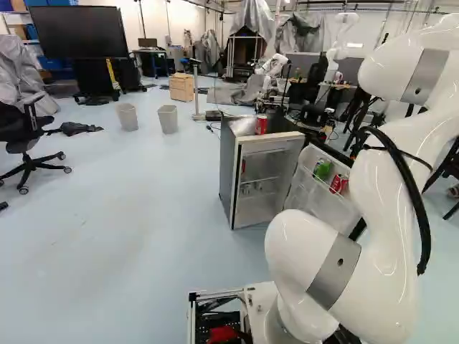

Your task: Grab a drink from the fridge

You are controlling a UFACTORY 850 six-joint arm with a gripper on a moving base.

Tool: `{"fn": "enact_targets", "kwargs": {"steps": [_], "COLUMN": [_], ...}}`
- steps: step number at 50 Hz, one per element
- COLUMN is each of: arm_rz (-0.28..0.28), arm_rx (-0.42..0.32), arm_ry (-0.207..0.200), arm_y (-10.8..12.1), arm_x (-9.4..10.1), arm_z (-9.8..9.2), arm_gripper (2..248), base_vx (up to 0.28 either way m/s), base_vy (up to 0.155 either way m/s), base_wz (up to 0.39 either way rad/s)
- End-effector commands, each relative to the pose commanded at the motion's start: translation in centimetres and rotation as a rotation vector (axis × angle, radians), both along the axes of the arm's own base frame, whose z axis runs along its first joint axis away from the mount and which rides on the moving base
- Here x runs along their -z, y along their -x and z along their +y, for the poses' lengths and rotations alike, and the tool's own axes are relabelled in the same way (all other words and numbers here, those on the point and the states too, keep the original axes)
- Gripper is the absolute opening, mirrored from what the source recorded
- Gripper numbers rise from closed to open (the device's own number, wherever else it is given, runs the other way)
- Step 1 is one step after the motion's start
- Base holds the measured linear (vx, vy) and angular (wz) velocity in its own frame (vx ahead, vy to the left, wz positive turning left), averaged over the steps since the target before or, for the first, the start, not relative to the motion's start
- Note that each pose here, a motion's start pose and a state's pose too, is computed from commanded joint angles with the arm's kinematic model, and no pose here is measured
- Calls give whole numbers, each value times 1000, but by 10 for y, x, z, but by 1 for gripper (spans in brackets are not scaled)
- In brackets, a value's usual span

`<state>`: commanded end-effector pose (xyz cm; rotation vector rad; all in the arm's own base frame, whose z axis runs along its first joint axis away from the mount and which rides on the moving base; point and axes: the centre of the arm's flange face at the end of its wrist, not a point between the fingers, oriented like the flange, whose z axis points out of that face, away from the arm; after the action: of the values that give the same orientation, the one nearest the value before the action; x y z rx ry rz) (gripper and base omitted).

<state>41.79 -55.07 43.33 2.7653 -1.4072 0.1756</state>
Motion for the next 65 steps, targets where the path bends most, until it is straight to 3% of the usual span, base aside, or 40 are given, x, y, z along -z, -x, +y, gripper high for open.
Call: {"fn": "enact_targets", "kwargs": {"steps": [35,65], "arm_rz": [52,76], "arm_rx": [-4,-22], "arm_ry": [-70,-100], "arm_y": [18,23], "arm_x": [1,1], "arm_z": [26,53], "arm_gripper": [247,247], "base_vx": [0,0], "base_vy": [0,0], "base_wz": [0,0]}}
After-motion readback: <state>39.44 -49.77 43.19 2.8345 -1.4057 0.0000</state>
